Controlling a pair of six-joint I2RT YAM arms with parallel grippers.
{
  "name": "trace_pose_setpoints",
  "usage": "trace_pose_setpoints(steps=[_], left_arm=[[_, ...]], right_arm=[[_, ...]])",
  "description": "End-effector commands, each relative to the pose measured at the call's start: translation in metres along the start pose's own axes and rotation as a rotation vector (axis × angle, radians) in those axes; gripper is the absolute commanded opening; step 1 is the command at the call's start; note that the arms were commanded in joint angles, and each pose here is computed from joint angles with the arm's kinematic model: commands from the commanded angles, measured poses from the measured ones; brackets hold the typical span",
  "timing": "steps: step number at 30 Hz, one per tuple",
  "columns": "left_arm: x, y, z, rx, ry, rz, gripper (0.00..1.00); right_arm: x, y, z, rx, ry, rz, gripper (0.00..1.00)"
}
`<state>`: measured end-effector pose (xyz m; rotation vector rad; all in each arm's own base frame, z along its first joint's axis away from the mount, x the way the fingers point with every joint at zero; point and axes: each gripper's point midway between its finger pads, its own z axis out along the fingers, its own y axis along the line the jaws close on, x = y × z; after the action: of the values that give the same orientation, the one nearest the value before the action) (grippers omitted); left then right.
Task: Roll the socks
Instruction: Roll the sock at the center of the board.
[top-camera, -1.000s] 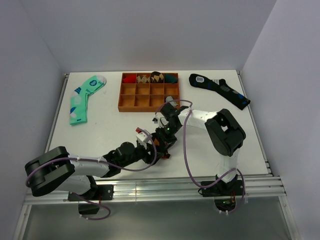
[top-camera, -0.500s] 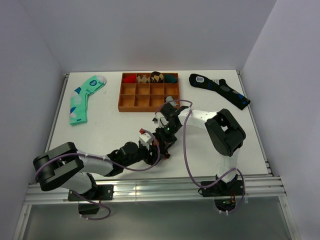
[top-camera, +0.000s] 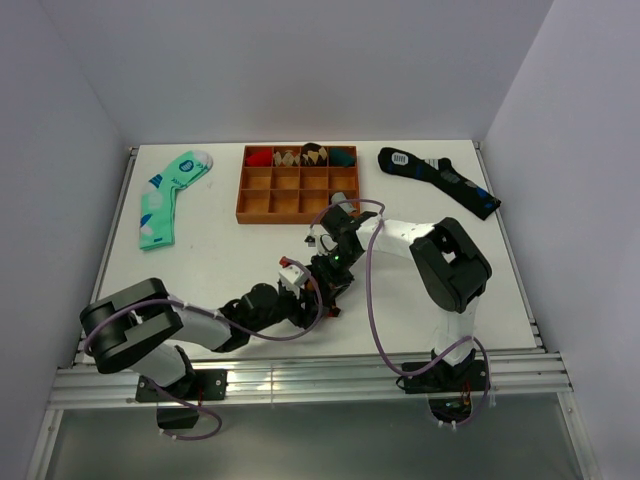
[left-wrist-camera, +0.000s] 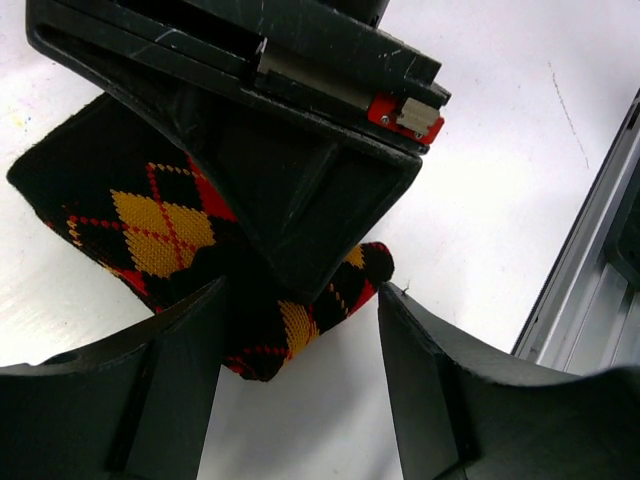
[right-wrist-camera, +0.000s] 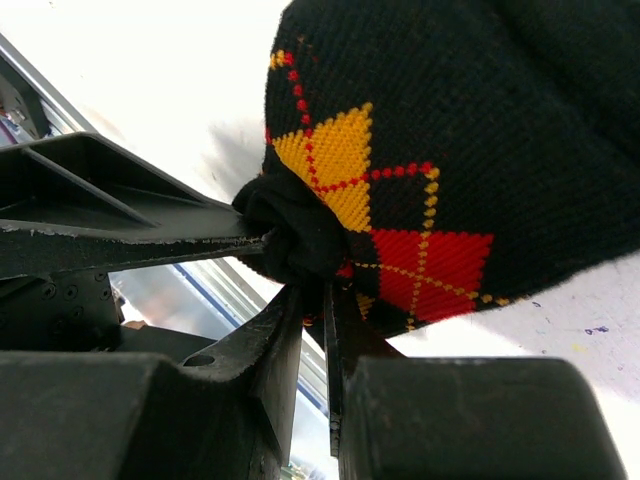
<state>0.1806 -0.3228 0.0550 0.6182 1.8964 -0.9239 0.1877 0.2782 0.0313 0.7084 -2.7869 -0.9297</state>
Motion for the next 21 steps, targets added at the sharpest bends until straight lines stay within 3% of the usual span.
trace_pose_setpoints(steps=[1,21], left_arm=[[-0.007,0.002,0.004,0.000,-0.045,-0.017,0.66],[0.018,0.017,-0.005,-0.039,-0.022,-0.076,0.53]], right_arm=[[-0.009,-0.006,-0.007,0.042,-0.024,-0.020,0.19],[-0.017,-0.005,-0.014,0.041,-0.071,-0.018,0.19]])
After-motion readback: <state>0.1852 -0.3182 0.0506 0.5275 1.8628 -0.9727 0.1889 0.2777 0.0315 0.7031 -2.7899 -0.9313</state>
